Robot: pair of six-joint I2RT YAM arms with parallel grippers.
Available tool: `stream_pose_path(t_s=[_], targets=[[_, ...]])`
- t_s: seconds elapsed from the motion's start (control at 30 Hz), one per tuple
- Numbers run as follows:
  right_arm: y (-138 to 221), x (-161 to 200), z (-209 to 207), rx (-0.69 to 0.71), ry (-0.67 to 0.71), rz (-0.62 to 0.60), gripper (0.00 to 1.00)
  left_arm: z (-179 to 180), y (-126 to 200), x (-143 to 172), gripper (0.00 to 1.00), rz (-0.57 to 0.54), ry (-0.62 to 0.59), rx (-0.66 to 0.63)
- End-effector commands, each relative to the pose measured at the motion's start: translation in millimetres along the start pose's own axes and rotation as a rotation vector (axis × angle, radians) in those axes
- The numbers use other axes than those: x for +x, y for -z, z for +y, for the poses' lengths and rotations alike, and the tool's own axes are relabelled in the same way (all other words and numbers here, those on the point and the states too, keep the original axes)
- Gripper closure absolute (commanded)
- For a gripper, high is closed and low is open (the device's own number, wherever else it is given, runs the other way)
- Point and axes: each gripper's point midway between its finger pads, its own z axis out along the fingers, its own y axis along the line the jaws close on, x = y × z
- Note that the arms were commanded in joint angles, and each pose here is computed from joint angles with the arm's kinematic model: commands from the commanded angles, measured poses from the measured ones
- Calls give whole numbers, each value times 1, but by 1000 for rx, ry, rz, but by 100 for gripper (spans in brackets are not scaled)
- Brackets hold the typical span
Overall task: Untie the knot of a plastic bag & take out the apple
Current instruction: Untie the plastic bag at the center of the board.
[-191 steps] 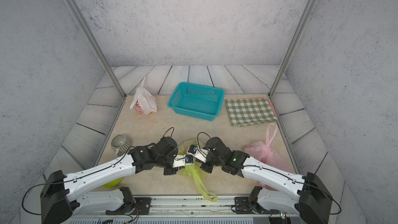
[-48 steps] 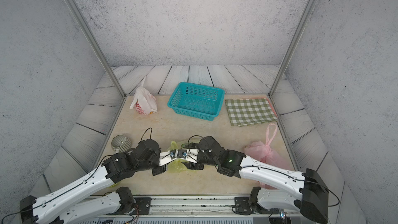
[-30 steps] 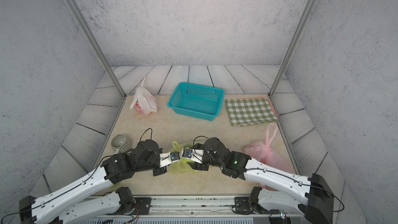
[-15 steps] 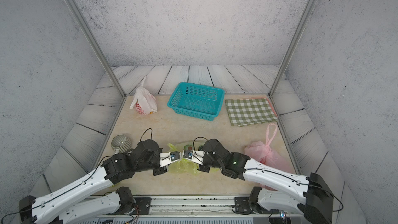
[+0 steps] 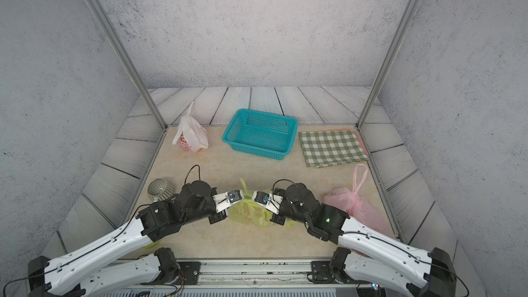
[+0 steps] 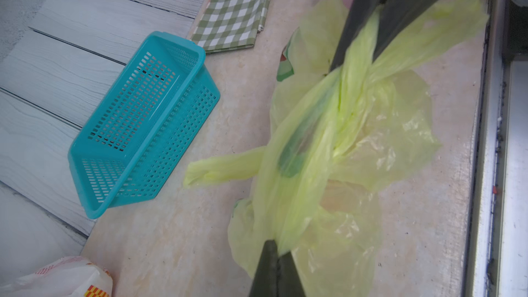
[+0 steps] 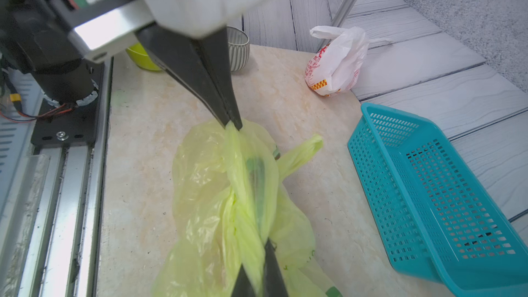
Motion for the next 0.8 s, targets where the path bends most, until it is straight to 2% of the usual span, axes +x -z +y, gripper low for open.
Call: stream_pose_path(t_s=[0.0, 0.27, 0.5, 0.67, 0.77], targets=[[18, 15, -20, 91, -71, 29, 98, 31, 9, 60, 100, 256, 72, -152], [26, 18, -19, 82, -118, 5, 88, 52, 17, 66, 100, 258, 137, -220], [25, 16, -20, 78, -117, 7, 91, 53, 18, 67, 100, 258, 136, -226], [36, 21, -62, 314, -176, 34, 95, 64, 24, 70, 100, 270, 149, -282], [47, 21, -94, 452, -205, 61, 96, 80, 33, 68, 100, 239, 204, -322]])
